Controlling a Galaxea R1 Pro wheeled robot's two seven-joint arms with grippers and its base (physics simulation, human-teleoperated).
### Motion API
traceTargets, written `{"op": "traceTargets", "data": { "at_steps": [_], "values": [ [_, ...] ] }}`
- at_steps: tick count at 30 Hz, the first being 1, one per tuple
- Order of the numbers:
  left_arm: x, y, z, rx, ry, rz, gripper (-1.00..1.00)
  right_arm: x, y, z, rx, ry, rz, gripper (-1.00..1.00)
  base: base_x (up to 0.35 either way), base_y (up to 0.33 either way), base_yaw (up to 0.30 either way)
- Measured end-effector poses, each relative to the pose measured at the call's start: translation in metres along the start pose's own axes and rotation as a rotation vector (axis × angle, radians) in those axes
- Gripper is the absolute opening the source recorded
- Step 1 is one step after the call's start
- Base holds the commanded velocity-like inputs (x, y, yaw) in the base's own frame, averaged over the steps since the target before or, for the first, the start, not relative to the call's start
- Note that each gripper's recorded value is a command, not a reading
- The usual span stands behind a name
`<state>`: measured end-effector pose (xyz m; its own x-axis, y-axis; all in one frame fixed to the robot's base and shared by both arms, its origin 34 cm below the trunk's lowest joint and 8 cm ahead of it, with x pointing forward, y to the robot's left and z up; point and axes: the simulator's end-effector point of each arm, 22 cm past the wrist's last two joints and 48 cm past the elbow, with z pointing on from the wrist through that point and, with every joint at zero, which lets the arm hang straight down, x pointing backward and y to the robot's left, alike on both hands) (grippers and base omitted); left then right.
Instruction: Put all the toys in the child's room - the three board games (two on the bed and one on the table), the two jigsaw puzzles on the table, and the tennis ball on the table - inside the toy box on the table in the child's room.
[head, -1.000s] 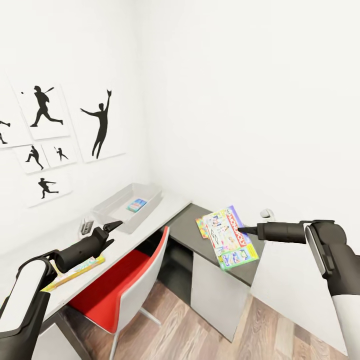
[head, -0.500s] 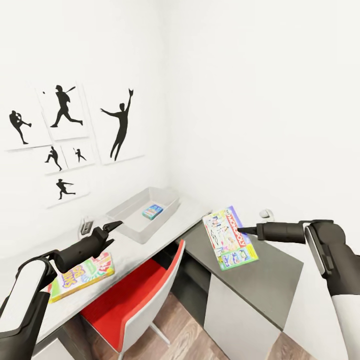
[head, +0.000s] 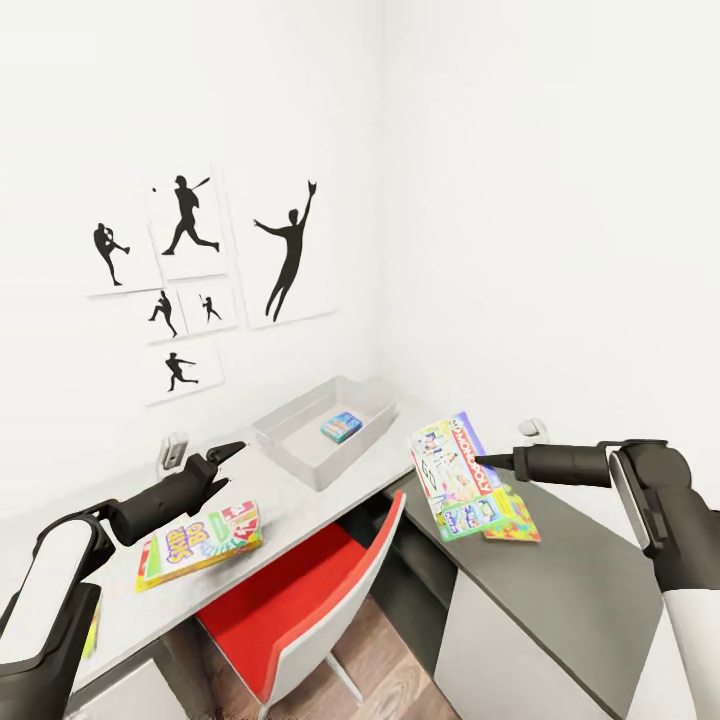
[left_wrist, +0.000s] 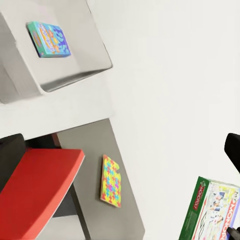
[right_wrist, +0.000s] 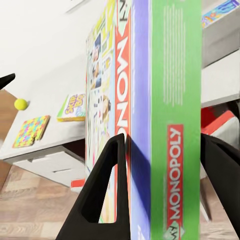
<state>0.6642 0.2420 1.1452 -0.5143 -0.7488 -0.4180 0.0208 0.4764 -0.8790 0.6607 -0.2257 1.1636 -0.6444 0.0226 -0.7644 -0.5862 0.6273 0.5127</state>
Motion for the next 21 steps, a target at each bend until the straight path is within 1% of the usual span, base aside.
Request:
{"op": "traceTargets", "data": {
  "at_steps": [21],
  "values": [
    [0.0, -0.0008, 0.0002, 0.0, 0.001, 0.002, 1.0, -0.0001, -0.0001, -0.0001, 0.001, 0.0, 0.0, -1.0, 0.001, 0.0, 0.292]
  ]
}}
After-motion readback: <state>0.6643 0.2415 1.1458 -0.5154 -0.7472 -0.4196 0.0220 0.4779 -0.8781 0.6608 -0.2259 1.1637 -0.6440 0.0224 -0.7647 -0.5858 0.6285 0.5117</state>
